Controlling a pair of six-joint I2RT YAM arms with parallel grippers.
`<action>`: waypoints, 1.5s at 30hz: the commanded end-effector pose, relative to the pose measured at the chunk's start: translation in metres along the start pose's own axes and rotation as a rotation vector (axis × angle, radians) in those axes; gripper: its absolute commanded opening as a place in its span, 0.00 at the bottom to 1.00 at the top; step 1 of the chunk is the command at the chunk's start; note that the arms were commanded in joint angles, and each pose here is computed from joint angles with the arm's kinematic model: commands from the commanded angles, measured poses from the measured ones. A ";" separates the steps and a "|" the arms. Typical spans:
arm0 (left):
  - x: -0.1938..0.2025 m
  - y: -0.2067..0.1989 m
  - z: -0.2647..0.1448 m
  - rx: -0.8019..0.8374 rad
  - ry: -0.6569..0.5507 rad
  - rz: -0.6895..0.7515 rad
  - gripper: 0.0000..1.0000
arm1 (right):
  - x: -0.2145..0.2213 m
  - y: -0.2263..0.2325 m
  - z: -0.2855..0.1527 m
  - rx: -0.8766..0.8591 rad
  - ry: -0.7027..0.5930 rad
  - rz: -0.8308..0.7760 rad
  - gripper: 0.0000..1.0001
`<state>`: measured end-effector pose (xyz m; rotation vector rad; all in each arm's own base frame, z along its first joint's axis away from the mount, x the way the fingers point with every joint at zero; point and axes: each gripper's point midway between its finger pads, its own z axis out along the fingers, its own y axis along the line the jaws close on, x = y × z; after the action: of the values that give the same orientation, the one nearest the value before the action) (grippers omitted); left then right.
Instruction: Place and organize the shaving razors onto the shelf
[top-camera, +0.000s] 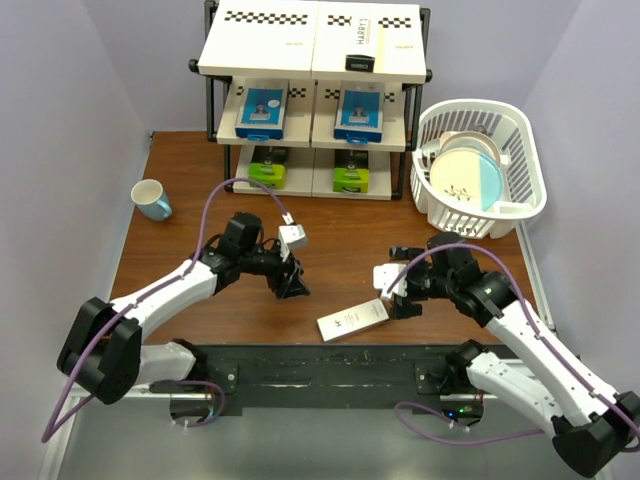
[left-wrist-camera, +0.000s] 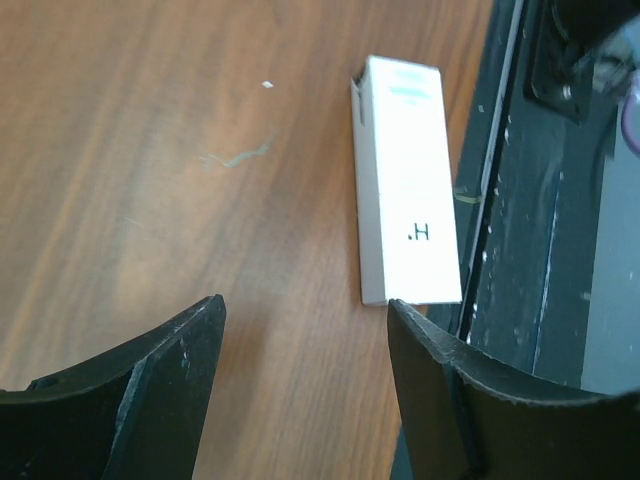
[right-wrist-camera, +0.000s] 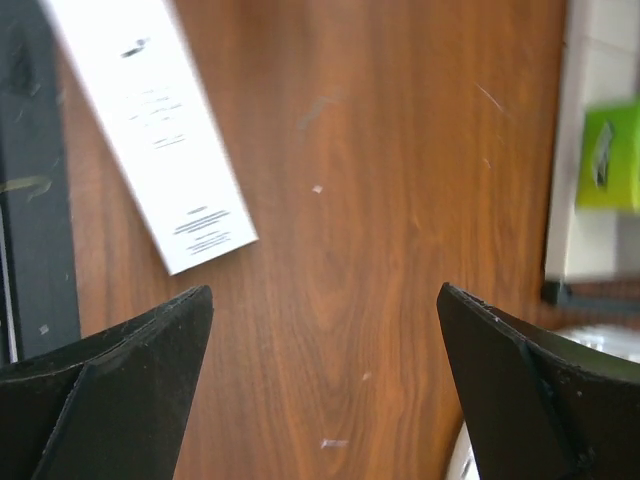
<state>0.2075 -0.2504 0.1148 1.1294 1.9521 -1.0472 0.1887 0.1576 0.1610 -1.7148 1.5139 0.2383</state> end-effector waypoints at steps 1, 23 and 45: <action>0.002 0.002 0.003 -0.007 0.038 0.096 0.71 | 0.002 0.034 0.018 -0.177 -0.100 -0.301 0.99; -0.027 0.077 -0.057 -0.254 -0.022 0.034 0.73 | 0.020 0.080 0.114 -0.610 -0.053 -0.253 0.83; -0.010 0.007 -0.037 -0.076 -0.009 0.784 0.79 | -0.009 0.039 0.105 -0.973 -0.043 0.516 0.41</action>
<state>0.2247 -0.2079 0.1486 1.5083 1.5003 -0.5620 0.2126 0.2324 0.0389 -2.0422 1.8919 1.2016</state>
